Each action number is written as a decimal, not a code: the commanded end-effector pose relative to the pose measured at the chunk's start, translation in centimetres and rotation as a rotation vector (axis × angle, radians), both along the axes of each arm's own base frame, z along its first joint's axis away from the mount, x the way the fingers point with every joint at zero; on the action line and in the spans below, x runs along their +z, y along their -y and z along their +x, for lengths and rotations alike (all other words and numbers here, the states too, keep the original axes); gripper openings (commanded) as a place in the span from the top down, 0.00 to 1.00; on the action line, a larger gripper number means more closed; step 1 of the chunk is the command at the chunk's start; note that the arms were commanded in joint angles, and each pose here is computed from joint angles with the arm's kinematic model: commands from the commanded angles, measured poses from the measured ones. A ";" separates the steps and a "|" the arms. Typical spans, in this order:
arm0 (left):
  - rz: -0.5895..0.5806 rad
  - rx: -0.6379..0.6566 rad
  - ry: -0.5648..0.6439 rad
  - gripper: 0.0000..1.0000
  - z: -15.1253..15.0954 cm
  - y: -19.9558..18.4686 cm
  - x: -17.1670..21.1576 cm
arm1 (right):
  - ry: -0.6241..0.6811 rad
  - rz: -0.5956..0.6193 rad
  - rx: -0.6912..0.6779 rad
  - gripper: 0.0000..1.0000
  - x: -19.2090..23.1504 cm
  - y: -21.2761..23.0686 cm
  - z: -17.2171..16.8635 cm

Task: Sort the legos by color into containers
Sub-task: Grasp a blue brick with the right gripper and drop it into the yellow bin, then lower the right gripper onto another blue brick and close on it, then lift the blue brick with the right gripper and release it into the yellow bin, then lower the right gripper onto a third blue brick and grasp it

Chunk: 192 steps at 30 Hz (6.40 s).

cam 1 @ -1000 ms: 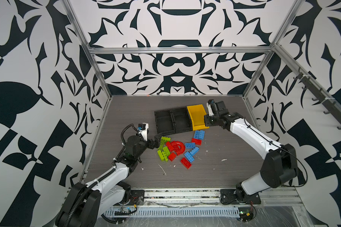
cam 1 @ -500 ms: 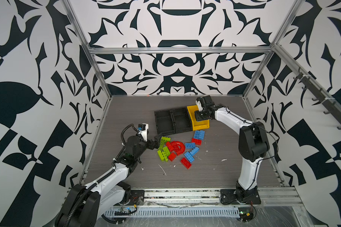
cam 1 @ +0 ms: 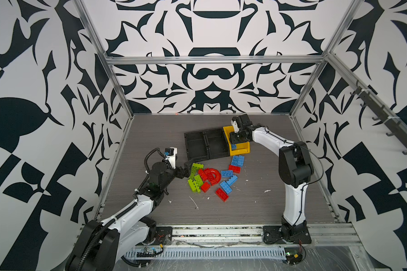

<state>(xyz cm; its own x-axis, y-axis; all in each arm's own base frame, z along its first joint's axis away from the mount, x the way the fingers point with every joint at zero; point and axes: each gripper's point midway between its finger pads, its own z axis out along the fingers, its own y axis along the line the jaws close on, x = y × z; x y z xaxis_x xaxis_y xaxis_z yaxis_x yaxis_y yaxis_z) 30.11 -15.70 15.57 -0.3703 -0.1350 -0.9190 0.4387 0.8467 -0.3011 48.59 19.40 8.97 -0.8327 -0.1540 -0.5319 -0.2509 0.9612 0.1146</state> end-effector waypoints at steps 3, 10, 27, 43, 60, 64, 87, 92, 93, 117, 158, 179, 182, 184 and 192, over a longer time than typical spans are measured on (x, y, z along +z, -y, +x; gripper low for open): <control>-0.020 -0.013 0.028 0.00 0.2 0.4 1.4 | 0.081 0.023 -0.019 0.48 5.2 0.4 0.2; -0.020 0.002 0.050 0.00 -0.1 -0.1 1.9 | 0.115 0.073 -0.097 0.47 7.4 2.9 -5.6; -0.016 0.010 0.040 0.00 0.2 -0.1 1.5 | 0.039 0.152 -0.204 0.46 1.3 4.8 -11.8; -0.015 0.004 0.032 0.00 0.2 0.1 1.3 | -0.035 0.135 -0.201 0.46 -2.8 4.0 -11.8; -0.002 0.019 0.041 0.00 0.2 -0.3 1.3 | -0.084 0.106 -0.211 0.50 -5.6 4.2 -12.5; -0.001 0.019 0.041 0.00 0.2 -0.3 1.3 | -0.077 0.096 -0.219 0.56 -5.6 4.8 -13.2; -0.002 0.015 0.047 0.00 0.2 -0.2 1.6 | -0.009 0.052 -0.226 0.53 -1.6 7.0 -13.7; -0.002 0.015 0.046 0.00 0.2 -0.2 1.5 | -0.035 0.057 -0.217 0.50 -2.9 6.7 -13.0; -0.002 0.015 0.046 0.00 0.2 -0.2 1.5 | -0.039 0.057 -0.215 0.50 -3.1 6.6 -12.9; 0.003 0.019 0.044 0.00 0.2 -0.3 1.4 | -0.067 0.052 -0.235 0.65 -4.8 7.5 -13.7; 0.001 0.023 0.053 0.00 0.1 -0.5 1.7 | 0.083 -0.050 0.000 0.67 2.8 2.3 0.0; -0.003 0.017 0.056 0.00 -0.1 -0.4 1.9 | 0.068 -0.063 -0.022 0.47 3.1 2.7 -1.3; -0.003 0.019 0.056 0.00 -0.1 -0.4 1.9 | 0.092 -0.037 -0.017 0.47 4.9 2.2 -3.0; -0.003 0.018 0.055 0.00 -0.1 -0.4 1.9 | 0.109 -0.021 -0.019 0.46 5.8 2.0 -4.7; -0.008 0.015 0.059 0.00 -0.1 -0.4 2.1 | 0.140 0.052 -0.073 0.46 6.0 2.8 -11.5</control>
<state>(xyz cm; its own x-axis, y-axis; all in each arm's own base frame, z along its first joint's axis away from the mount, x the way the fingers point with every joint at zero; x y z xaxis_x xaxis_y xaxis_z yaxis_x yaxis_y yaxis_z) 29.99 -15.24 16.80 -0.3303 -0.1407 -0.9333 0.4342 0.8553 -0.2827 38.16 17.29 15.57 -0.7528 -0.1255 -0.6462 -0.2561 0.9601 0.1119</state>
